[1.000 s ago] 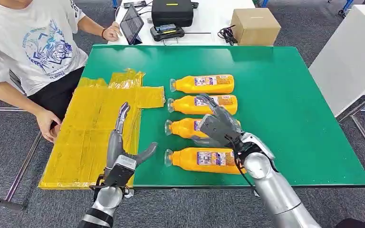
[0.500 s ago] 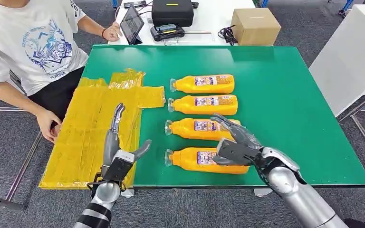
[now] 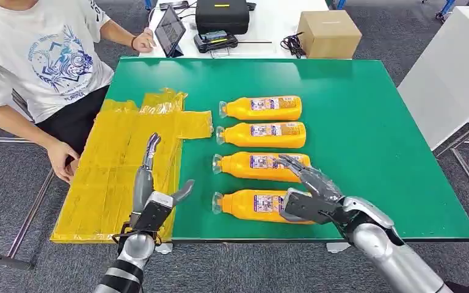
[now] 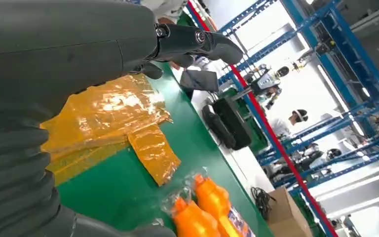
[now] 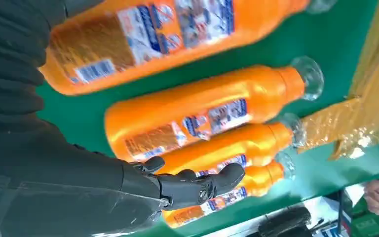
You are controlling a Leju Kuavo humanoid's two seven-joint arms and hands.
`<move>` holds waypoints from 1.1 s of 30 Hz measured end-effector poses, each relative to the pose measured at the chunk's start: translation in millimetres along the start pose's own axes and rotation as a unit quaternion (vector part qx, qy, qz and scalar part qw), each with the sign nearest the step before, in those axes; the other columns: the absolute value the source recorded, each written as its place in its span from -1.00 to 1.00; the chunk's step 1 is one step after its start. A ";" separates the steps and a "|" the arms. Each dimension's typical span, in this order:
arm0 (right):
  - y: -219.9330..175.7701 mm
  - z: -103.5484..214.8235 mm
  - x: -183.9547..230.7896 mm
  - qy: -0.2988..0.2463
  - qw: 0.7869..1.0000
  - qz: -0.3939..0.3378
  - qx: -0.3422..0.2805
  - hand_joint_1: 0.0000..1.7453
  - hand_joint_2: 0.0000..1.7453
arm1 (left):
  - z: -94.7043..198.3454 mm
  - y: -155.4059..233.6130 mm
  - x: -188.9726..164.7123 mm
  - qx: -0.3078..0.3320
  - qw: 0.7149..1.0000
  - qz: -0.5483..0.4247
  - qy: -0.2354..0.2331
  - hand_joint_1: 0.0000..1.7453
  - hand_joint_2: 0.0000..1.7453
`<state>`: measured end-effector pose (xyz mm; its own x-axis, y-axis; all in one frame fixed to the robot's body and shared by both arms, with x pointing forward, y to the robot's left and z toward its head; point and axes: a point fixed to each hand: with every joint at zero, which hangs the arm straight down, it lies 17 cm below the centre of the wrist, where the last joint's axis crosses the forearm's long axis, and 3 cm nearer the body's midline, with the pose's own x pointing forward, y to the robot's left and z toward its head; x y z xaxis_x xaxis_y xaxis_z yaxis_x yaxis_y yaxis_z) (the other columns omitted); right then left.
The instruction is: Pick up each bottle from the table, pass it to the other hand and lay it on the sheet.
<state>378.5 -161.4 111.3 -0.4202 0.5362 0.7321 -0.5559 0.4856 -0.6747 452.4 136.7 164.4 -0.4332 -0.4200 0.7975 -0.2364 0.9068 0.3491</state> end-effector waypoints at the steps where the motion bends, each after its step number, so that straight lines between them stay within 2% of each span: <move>1: 5.5 4.9 0.8 -0.001 1.000 0.001 0.002 -1.00 1.00 | 0.0 0.8 -0.5 0.002 1.000 -0.001 0.000 -1.00 1.00; 5: 29.3 24.0 -0.3 0.006 1.000 0.002 0.017 -1.00 1.00 | 0.6 0.4 -3.1 0.000 1.000 -0.003 0.003 -1.00 1.00; 10: 36.1 32.4 -22.0 0.054 0.998 0.030 0.028 -1.00 1.00 | -0.7 -5.4 -2.5 -0.010 1.000 -0.004 0.004 -1.00 1.00; 14: 28.7 29.3 -42.4 0.101 0.992 0.076 0.022 -1.00 1.00 | -1.9 -10.5 -1.5 -0.015 1.000 -0.001 0.009 -1.00 1.00; 20: 18.7 21.1 -52.9 0.130 0.983 0.126 0.011 -1.00 1.00 | -2.9 -15.6 0.8 -0.024 1.000 0.004 0.010 -1.00 1.00; 28: 5.7 13.0 -53.4 0.142 0.975 0.171 -0.013 -1.00 1.00 | -2.7 -20.7 3.6 -0.034 0.999 0.013 0.008 -1.00 1.00; 33: 1.1 1.7 -52.4 0.147 0.975 0.168 0.003 -1.00 1.00 | -1.6 -27.0 7.3 -0.044 0.999 0.017 0.005 -1.00 1.00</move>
<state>398.7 -190.2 72.4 -0.3564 0.8389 0.4114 -0.4265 0.2457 -0.8705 457.0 109.2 161.5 -0.4315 -0.3893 0.8138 -0.1441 0.9202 0.3639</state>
